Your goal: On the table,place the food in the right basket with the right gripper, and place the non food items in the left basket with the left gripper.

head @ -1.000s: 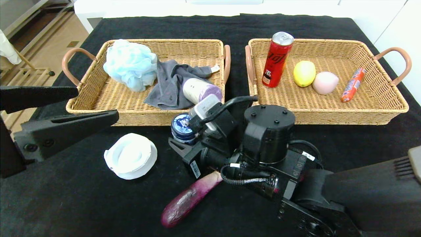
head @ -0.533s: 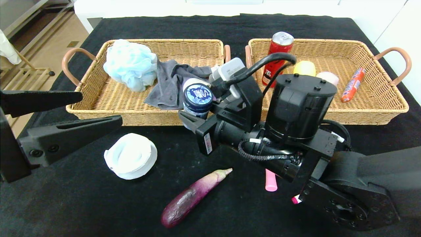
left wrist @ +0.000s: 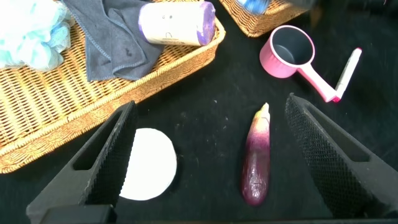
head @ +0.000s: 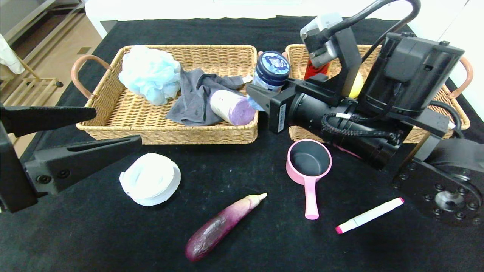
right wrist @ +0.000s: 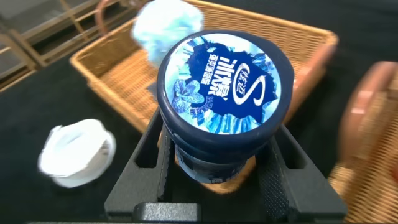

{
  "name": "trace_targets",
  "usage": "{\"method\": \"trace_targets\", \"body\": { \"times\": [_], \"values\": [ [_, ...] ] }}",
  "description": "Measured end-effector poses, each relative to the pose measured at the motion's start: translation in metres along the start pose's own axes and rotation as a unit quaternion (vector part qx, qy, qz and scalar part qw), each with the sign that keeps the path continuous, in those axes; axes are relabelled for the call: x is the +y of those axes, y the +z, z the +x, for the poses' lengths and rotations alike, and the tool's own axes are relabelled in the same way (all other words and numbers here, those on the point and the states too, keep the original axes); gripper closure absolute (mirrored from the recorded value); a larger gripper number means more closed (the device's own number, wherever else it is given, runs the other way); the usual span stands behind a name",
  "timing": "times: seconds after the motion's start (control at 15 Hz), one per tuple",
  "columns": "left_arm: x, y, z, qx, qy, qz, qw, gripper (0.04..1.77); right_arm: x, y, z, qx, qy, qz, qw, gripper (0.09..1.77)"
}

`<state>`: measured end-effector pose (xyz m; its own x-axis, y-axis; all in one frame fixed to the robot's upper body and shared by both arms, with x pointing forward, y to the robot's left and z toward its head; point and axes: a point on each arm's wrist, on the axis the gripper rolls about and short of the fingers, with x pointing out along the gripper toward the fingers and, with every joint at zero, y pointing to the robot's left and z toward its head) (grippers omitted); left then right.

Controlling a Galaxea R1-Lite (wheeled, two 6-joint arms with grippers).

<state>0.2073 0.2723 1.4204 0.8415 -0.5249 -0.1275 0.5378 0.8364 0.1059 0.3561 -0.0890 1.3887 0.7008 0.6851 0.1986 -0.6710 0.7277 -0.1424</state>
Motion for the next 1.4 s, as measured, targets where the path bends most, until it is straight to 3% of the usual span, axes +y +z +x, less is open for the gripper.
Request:
{"method": "trace_targets", "body": {
  "times": [0.73, 0.87, 1.4],
  "values": [
    [-0.001, -0.002, 0.000, 0.004, -0.003, 0.003, 1.0000, 0.09, -0.121, 0.026, -0.043, 0.001, -0.143, 0.010, 0.990, 1.04],
    [-0.001, -0.002, 0.001, 0.005, -0.004, 0.003, 1.0000, 0.09, -0.137, 0.031, -0.053, 0.000, -0.151, 0.015, 0.988, 1.04],
    [-0.001, -0.004, 0.002, 0.009, -0.005, 0.003, 0.9999, 0.09, -0.194, 0.035, -0.081, 0.002, -0.239, -0.002, 0.971, 1.04]
  ]
}}
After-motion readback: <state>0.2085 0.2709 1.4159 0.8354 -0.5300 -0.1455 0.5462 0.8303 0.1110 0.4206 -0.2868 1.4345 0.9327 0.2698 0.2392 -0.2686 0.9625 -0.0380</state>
